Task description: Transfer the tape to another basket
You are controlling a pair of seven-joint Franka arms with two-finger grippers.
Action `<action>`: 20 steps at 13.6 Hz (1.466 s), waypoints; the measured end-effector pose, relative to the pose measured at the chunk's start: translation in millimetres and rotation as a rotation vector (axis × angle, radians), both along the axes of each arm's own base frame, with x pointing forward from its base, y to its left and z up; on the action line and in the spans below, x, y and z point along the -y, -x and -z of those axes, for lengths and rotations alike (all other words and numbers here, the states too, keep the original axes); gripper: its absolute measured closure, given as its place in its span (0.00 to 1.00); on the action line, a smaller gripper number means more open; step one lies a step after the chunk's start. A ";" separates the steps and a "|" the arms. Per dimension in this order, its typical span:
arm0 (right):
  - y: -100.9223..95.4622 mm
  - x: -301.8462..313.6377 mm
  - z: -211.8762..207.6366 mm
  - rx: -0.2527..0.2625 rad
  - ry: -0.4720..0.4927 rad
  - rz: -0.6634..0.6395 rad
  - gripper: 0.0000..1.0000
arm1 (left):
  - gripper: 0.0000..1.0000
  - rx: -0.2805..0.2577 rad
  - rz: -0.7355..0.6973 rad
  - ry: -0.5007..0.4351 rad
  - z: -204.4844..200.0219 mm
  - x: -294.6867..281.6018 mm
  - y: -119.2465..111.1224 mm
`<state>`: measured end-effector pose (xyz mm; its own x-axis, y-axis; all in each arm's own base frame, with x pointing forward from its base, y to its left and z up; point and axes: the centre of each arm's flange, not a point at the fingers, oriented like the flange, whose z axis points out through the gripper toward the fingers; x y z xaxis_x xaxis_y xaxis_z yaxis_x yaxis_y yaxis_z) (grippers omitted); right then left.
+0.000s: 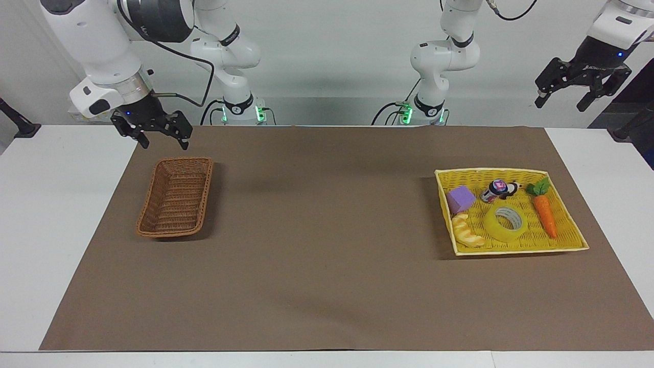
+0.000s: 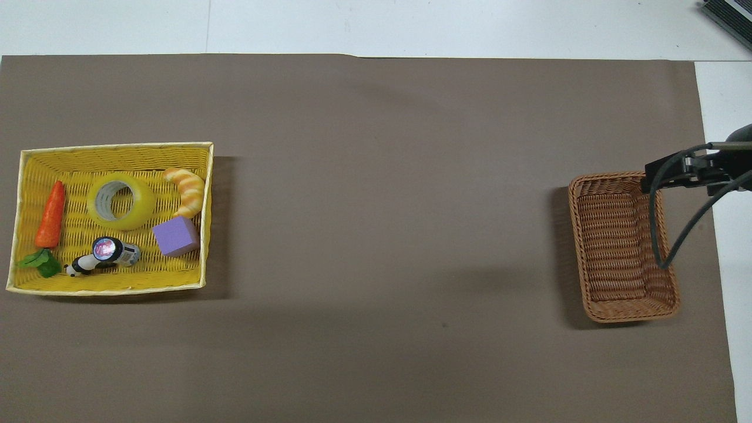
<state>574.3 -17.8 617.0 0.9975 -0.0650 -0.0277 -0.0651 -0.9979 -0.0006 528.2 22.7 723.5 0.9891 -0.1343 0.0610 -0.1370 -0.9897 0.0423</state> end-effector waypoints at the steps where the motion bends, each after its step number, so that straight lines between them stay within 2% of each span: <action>1: 0.0 1.3 0.0 0.000 0.000 0.002 0.00 | 0.00 0.000 0.000 0.000 0.0 0.1 0.0; 20: 0.1 3.7 0.5 -0.001 0.001 0.007 0.00 | 0.00 0.007 -0.001 0.002 5.3 3.4 9.1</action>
<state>574.2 -21.5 616.5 0.9970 -0.0717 -0.0286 -0.0718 -0.9974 0.0002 519.1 19.4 718.2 0.9887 -0.1335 0.0683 -0.1366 -0.9897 0.0430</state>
